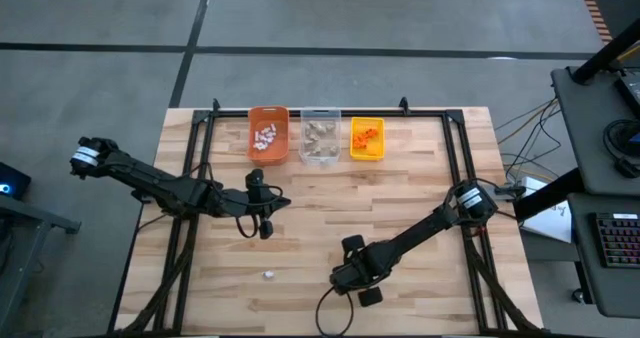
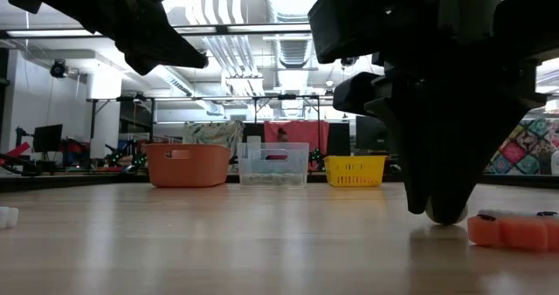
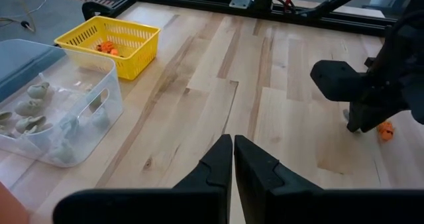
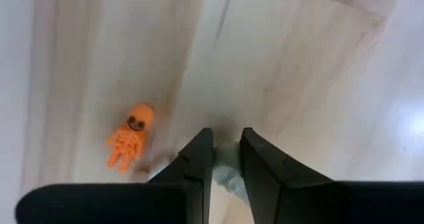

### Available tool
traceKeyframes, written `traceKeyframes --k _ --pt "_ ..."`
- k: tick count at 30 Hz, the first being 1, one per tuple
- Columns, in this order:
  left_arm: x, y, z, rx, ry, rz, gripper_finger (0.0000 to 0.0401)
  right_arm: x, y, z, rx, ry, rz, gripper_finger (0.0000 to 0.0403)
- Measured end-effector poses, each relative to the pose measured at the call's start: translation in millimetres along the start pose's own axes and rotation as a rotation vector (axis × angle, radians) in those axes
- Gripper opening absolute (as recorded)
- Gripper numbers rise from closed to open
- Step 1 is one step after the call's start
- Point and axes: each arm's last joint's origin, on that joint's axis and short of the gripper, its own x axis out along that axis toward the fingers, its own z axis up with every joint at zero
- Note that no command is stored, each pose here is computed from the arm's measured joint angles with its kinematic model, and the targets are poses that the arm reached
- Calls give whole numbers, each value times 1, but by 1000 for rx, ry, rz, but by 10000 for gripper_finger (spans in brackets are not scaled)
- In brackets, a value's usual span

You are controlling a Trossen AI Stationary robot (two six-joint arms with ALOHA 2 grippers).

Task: Sort Halloween decoration
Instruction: Put the gray skull toy into the transparent bin

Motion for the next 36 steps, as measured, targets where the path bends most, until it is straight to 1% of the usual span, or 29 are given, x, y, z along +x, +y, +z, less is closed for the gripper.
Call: traceKeyframes --k 7,13,16,22,29,32,36 --pt "0 0 1 -4 -8 -3 0 -11 -16 3 30 35 -13 57" --pt "0 0 1 -4 -8 -4 0 -21 -35 9 21 14 -17 45" --pt "-1 0 1 -5 -10 -7 0 -31 -50 13 34 -7 -22 34" --pt "-7 -2 4 -11 -31 -28 0 -59 -85 23 89 -98 -33 11" --pt "-28 -1 14 -36 -96 -78 0 -86 -133 31 59 -174 -69 8" --pt "-37 1 16 -38 -105 -91 0 -91 -151 31 47 -195 -47 8" --pt "-43 1 14 -22 -87 -101 0 -88 -163 27 54 -184 -43 8"
